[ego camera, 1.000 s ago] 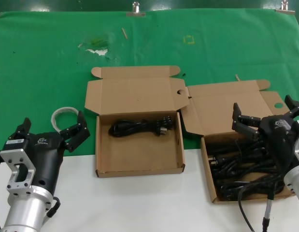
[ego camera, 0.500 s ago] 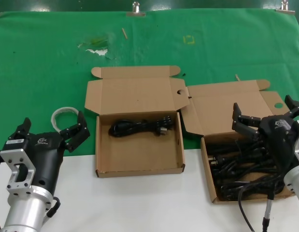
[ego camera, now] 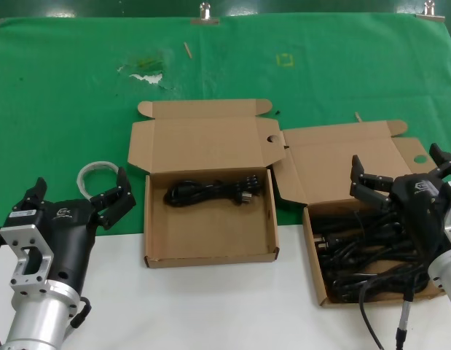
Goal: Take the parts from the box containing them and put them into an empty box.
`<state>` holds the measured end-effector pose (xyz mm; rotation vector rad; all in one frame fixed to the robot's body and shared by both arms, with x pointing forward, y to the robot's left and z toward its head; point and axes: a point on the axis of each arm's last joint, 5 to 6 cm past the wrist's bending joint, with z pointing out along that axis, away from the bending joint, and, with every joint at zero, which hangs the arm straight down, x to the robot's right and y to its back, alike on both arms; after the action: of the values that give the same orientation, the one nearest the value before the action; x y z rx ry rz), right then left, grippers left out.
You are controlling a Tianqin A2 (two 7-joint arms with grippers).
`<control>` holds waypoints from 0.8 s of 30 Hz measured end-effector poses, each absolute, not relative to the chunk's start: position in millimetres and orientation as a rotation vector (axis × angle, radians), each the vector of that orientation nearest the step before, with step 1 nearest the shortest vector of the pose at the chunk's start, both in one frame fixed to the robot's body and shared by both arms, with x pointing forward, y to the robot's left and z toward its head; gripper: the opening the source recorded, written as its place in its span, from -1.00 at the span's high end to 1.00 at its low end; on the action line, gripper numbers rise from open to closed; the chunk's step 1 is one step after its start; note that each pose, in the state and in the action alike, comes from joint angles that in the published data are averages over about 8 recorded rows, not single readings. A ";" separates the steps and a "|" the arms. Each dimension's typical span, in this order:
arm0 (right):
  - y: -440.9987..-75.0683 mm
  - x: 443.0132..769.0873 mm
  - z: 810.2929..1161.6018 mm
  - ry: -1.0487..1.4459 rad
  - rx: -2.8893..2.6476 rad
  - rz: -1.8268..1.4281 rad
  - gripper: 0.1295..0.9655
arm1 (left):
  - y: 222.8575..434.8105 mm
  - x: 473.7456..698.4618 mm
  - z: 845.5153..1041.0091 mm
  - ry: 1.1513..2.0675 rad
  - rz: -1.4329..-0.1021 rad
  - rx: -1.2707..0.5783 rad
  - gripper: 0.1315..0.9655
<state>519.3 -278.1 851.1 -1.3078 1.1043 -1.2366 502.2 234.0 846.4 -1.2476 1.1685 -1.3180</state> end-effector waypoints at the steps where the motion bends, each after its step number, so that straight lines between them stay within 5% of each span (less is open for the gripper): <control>1: -278.1 519.3 851.1 1.104 -1.308 -1.237 -1.00 | 234.0 502.2 846.4 1.168 -1.318 -1.248 -1.00; 24: -278.1 519.3 851.1 1.104 -1.308 -1.237 -1.00 | 234.0 502.2 846.4 1.168 -1.318 -1.248 -1.00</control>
<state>519.3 -278.1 851.1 -1.3079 1.1043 -1.2366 502.2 234.0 846.4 -1.2476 1.1685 -1.3180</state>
